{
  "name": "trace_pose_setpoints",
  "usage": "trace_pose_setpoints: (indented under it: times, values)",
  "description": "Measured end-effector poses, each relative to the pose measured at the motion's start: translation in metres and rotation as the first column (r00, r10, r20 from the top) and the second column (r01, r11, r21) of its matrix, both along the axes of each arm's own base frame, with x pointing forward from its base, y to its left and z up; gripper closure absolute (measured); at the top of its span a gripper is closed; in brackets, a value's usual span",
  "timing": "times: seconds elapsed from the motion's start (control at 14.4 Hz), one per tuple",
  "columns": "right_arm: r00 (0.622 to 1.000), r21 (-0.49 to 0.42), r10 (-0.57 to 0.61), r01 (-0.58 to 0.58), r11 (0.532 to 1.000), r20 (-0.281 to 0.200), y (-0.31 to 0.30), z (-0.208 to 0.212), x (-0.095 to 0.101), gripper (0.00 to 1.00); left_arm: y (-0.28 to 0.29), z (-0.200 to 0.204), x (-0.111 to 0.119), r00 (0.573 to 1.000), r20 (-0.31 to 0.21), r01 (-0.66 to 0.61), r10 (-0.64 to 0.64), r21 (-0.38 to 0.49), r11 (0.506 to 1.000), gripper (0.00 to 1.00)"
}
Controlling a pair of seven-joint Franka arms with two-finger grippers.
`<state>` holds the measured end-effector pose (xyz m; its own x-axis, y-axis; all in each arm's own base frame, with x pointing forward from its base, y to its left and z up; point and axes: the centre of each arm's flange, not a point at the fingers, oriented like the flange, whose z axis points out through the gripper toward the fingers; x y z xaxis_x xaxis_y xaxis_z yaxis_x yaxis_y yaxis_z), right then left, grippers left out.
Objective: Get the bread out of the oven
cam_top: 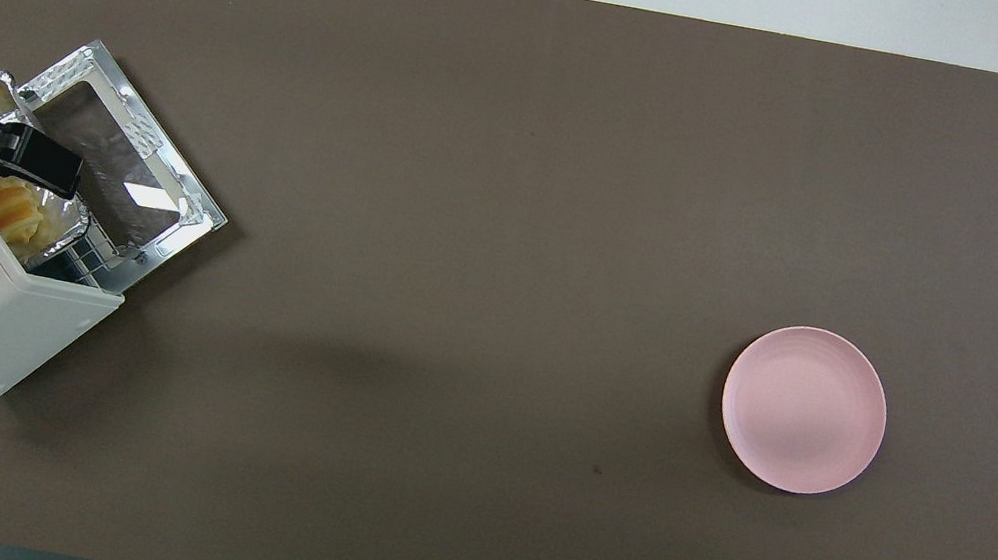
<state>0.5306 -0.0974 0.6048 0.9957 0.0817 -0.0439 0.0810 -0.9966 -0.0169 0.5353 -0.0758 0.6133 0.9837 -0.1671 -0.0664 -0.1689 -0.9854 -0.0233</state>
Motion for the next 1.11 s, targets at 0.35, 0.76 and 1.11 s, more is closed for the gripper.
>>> trace_pose_setpoints:
  times: [0.35,0.76,1.11]
  values:
    - [1.0,0.0,0.0,0.0,1.0,0.0,0.0,0.0,0.0,0.0,0.001,0.001,0.001,1.0,0.007,-0.003,0.003,-0.001,1.0,0.0]
    - [1.0,0.0,0.0,0.0,1.0,0.0,0.0,0.0,0.0,0.0,0.002,0.001,0.009,0.991,0.061,-0.12,0.12,-0.017,0.993,0.0]
    - [1.0,0.0,0.0,0.0,1.0,0.0,0.0,0.0,0.0,0.0,-0.007,-0.063,0.052,0.923,0.053,-0.383,0.382,0.017,0.923,0.0]
